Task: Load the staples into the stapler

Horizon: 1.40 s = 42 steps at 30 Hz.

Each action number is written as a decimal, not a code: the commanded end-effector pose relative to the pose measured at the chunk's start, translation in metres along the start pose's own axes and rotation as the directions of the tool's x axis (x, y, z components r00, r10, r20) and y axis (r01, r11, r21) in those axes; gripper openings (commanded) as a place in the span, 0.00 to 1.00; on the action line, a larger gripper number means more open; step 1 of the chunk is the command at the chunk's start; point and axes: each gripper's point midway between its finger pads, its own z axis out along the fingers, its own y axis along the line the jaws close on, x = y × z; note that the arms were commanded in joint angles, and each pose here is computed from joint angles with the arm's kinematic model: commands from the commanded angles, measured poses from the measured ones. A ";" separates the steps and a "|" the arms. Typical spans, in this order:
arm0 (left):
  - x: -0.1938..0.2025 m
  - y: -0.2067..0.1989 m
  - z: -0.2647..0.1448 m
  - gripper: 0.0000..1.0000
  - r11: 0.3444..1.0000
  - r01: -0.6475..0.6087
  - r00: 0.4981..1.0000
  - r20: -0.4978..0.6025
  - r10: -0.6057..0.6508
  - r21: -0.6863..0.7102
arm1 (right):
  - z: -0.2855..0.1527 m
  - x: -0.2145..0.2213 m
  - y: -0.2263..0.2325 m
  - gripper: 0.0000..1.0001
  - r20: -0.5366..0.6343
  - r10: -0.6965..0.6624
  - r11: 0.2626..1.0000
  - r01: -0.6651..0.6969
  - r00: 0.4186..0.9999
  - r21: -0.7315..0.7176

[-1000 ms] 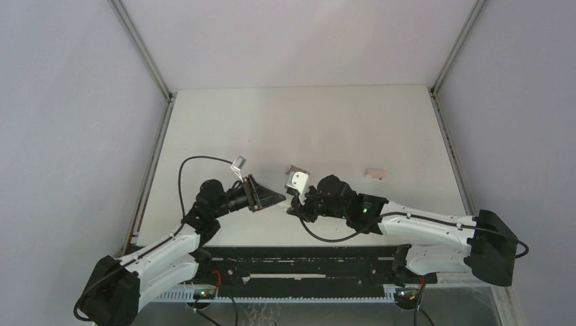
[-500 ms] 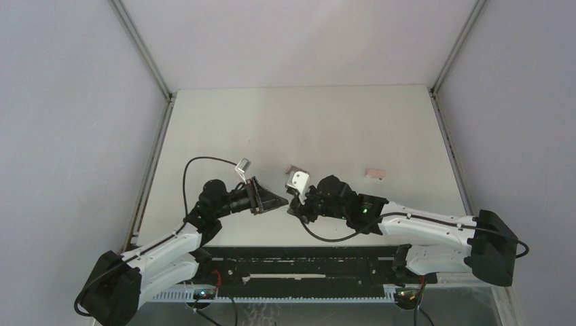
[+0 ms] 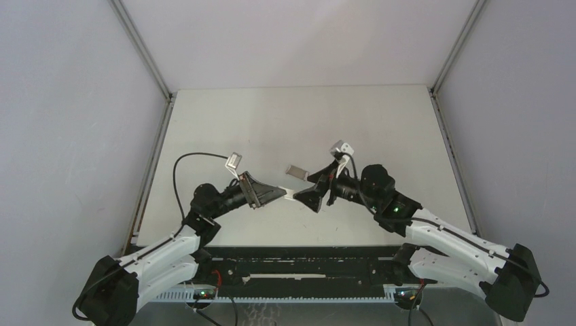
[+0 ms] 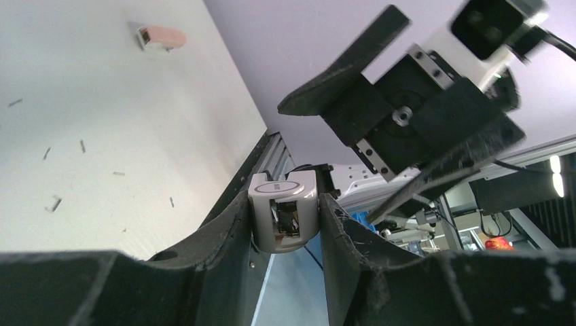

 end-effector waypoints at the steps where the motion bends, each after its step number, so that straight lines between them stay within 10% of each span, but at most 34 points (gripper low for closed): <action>1: -0.006 -0.038 -0.004 0.10 0.983 -0.091 0.996 0.031 0.087 0.159 | -0.005 -0.023 0.031 0.88 0.009 0.286 0.942 -0.279 0.958 -0.185; 27: 0.021 -0.059 -0.004 0.08 0.962 -0.126 0.978 -0.136 0.162 0.242 | 0.005 0.029 0.083 0.77 -0.527 0.242 0.807 -0.470 0.815 -0.356; 31: 0.019 -0.059 -0.005 0.07 0.963 -0.132 0.979 -0.125 0.164 0.237 | 0.006 0.044 0.082 0.58 -0.589 0.233 0.805 -0.494 0.774 -0.330; 34: 0.019 -0.059 -0.005 0.07 0.963 -0.138 0.978 -0.120 0.169 0.233 | 0.006 0.051 0.080 0.03 -0.618 0.240 0.796 -0.516 0.749 -0.316; 42: 0.020 -0.056 -0.004 0.05 0.966 -0.139 0.978 -0.126 0.169 0.220 | 0.008 0.044 0.073 0.00 -0.600 0.260 0.795 -0.520 0.756 -0.311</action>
